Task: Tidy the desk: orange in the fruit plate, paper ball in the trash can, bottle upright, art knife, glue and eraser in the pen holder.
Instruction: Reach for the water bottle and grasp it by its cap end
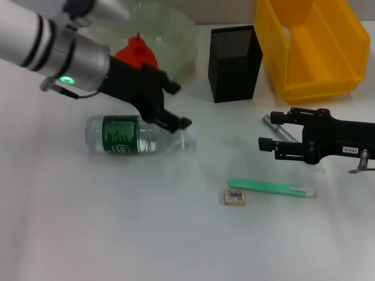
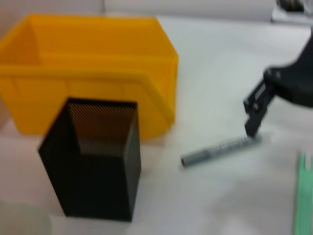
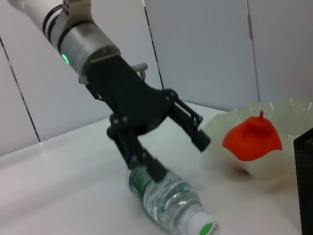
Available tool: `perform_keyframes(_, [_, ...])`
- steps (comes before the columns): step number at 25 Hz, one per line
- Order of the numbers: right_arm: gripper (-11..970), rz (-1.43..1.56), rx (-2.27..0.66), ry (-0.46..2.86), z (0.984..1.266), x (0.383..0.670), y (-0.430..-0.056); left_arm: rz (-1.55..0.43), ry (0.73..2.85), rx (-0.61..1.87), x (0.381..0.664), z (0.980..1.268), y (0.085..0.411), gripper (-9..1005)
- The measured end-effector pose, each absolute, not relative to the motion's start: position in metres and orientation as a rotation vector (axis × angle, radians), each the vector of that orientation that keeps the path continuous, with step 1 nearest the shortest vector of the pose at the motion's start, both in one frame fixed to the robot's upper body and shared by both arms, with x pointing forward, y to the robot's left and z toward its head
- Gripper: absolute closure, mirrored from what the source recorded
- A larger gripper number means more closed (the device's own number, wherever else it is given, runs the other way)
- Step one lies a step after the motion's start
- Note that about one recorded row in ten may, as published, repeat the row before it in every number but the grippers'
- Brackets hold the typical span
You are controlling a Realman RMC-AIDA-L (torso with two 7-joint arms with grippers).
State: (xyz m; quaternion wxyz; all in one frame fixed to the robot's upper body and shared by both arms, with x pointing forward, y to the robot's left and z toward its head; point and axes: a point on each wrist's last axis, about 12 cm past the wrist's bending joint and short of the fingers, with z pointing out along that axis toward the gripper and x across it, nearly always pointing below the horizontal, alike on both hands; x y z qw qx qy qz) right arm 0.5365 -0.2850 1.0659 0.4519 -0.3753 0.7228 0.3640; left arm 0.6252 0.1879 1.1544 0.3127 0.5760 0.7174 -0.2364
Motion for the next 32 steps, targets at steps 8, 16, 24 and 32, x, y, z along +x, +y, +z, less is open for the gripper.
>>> perform_keyframes(8, [216,0.887,-0.925,1.792,1.064,0.537,-0.284,-0.423,1.962,1.724,0.625,1.137,0.156,170])
perform_keyframes(16, [216,0.883,-0.923,1.791,1.065,0.538,-0.284,-0.355,1.955,1.76,0.624,1.129,0.148,170])
perform_keyframes(24, [216,0.881,-0.922,1.79,1.066,0.54,-0.283,-0.232,1.903,1.833,0.622,1.115,0.136,170])
perform_keyframes(32, [217,0.883,-0.912,1.791,1.066,0.54,-0.283,-0.221,1.89,1.858,0.621,1.113,0.134,220])
